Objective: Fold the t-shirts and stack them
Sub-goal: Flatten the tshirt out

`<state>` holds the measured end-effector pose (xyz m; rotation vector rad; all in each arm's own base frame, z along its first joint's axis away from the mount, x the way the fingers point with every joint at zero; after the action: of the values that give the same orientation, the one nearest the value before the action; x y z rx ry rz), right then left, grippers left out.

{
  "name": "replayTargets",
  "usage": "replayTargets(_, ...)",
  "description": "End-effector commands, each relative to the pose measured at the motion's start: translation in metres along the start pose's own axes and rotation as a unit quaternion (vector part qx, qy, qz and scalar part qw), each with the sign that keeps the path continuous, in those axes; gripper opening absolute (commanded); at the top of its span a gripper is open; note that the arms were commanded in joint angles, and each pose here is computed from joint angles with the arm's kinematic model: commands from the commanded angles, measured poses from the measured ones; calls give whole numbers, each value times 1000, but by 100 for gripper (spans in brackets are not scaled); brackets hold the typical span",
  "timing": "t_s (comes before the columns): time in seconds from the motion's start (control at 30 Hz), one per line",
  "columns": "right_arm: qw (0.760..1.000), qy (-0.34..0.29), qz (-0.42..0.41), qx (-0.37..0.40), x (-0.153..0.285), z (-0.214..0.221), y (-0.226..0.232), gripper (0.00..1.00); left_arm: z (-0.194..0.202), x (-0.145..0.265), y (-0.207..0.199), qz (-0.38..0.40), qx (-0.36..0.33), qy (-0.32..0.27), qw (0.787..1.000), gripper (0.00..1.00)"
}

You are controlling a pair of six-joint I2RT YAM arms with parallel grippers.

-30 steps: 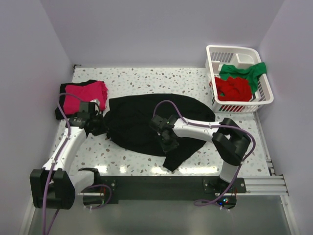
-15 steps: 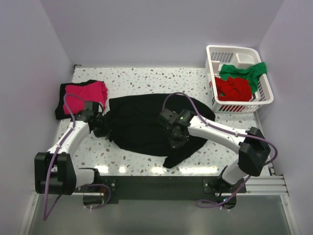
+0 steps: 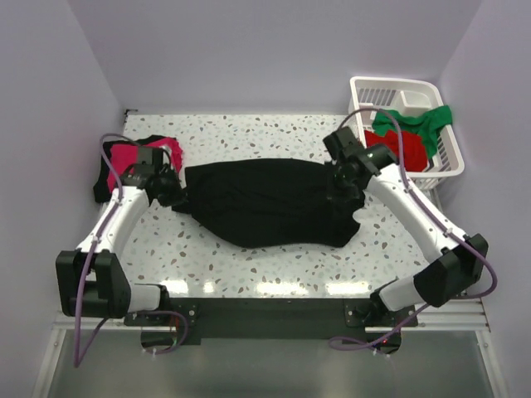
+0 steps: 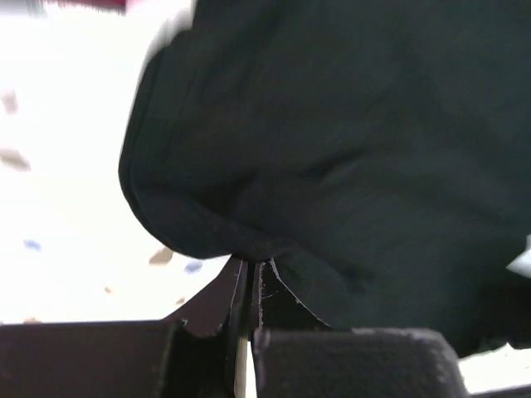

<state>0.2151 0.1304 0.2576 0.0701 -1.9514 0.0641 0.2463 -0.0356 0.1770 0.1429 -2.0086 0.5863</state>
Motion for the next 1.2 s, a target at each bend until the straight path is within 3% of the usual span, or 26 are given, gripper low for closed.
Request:
replayTargets(0.0,995,-94,7,-12,45,-52,-15,0,-60,27,-39,65,6,-93,994,0)
replayTargets(0.03,995,-98,11,-17,46,-66,-16,0,-81,45,-55,88,3,-127,988,0)
replayTargets(0.13,978,-202,-8,-45,108,-116,-25,0,-121,85,-86,138,5,-189,972,0)
replayTargets(0.2,970,-236,-12,-57,132,-129,-31,0,-142,126,-106,178,12,-241,954,0)
replayTargets(0.23,955,-288,-25,-67,162,-135,-33,0,-147,143,-111,194,13,-263,945,0)
replayTargets(0.33,928,-360,-48,-83,195,-141,-36,0,-158,192,-124,235,16,-333,913,0)
replayTargets(0.4,887,-444,-75,-100,234,-133,-43,0,-151,228,-124,260,18,-387,885,0)
replayTargets(0.43,886,-446,-77,-98,228,-130,-43,0,-145,259,-124,289,11,-433,854,0)
replayTargets(0.47,840,-522,-101,-108,267,-116,-51,0,-142,270,-123,294,10,-454,841,0)
replayTargets(0.53,816,-558,-103,-109,273,-108,-56,0,-129,300,-118,309,8,-494,813,0)
replayTargets(0.6,766,-623,-106,-114,309,-87,-69,0,-122,319,-112,301,8,-522,798,0)
replayTargets(0.7,729,-669,-90,-113,345,-65,-84,0,-106,350,-99,286,18,-561,776,0)
replayTargets(0.77,718,-682,-80,-113,357,-55,-90,0,-95,368,-91,279,27,-584,762,0)
replayTargets(0.87,701,-700,-72,-117,374,-45,-98,0,-83,382,-85,279,32,-595,753,0)
replayTargets(1.0,693,-707,-72,-120,378,-48,-98,0,-83,368,-86,281,32,-570,771,0)
replayTargets(1.1,708,-694,-59,-116,364,-68,-92,0,-91,341,-93,286,29,-533,796,0)
replayTargets(1.17,731,-674,-45,-97,342,-92,-84,0,-101,311,-101,295,18,-489,821,0)
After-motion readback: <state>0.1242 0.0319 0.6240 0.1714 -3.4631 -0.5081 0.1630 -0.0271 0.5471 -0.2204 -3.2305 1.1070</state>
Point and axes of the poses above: each gripper's point midway between its finger pads, its own x axis back along the fingers, its own y axis along the line the jaws close on, z = x × y, the point moved 9 cm from there along x, back along the fingers, and after that the axes turned 6 degrees about x, right-handed, at the moved point
